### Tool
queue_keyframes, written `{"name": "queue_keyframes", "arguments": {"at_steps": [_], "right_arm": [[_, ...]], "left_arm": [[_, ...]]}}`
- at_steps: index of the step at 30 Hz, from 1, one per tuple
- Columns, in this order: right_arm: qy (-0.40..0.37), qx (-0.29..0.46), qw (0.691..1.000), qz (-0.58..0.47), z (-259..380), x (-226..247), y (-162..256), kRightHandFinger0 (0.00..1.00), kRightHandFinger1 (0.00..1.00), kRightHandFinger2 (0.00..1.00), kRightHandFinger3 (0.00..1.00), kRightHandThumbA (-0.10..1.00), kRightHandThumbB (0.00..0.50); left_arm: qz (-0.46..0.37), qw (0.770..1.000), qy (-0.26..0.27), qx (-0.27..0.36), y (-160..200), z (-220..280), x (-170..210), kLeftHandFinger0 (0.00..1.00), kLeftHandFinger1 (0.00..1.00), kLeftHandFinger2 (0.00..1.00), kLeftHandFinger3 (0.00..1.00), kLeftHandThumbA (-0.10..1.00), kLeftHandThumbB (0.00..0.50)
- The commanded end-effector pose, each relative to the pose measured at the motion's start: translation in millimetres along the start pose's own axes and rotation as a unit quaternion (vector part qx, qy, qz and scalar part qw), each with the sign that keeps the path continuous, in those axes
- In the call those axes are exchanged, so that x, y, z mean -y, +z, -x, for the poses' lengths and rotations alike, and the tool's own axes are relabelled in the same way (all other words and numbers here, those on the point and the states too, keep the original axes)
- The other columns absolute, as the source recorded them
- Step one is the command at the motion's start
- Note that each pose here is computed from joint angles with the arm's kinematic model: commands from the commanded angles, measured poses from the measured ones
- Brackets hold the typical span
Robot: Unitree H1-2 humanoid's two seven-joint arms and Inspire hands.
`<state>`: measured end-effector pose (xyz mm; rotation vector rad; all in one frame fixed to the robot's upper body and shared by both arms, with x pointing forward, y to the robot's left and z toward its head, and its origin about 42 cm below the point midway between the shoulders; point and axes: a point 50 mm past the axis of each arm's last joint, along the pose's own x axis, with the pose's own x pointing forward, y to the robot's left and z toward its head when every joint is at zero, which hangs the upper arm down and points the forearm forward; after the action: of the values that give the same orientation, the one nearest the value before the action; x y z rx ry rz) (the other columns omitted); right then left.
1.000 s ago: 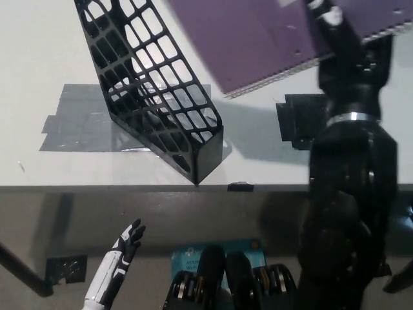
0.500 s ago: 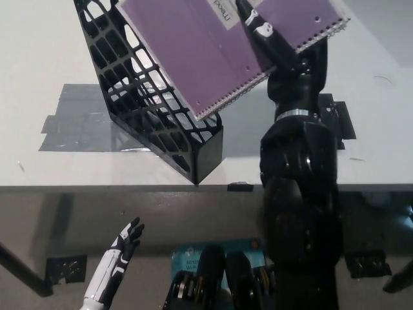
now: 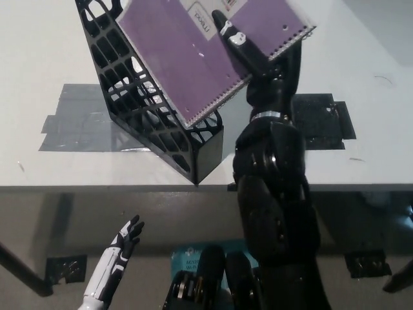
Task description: A person hands a notebook to the robot and the robot grabs it with its right hand and places it in the magazine stand kept in the centre of the desk infront of it.
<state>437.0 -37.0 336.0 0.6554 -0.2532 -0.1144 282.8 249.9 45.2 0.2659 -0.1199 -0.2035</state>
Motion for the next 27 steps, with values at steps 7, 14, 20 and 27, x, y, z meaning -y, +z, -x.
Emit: {"name": "queue_keyframes", "arguments": {"at_steps": [7, 14, 20, 27], "right_arm": [[0.104, 0.067, 0.992, 0.013, 14.1, -63.7, 9.6, 0.00, 0.00, 0.00, 0.00, 0.98, 0.005], [0.211, 0.046, 0.958, 0.191, 5.4, -55.3, 5.4, 1.00, 1.00, 1.00, 1.00, 0.60, 0.335], [0.238, 0.068, 0.939, 0.239, 1.7, -53.6, 16.2, 1.00, 1.00, 1.00, 1.00, 0.77, 0.360], [0.241, 0.101, 0.934, 0.243, 0.7, -60.2, 41.2, 1.00, 1.00, 1.00, 1.00, 0.88, 0.389]], "left_arm": [[0.001, 0.999, 0.001, 0.038, 11.6, -8.7, -12.8, 1.00, 1.00, 1.00, 1.00, 1.00, 0.500], [-0.008, 0.999, 0.003, 0.044, 15.3, -13.1, -16.9, 1.00, 1.00, 1.00, 1.00, 1.00, 0.500], [-0.019, 0.999, 0.002, 0.048, 17.3, -15.4, -18.3, 1.00, 1.00, 1.00, 1.00, 1.00, 0.500], [-0.026, 0.998, 0.003, 0.052, 21.0, -22.8, -21.9, 1.00, 1.00, 1.00, 1.00, 1.00, 0.500]]}}
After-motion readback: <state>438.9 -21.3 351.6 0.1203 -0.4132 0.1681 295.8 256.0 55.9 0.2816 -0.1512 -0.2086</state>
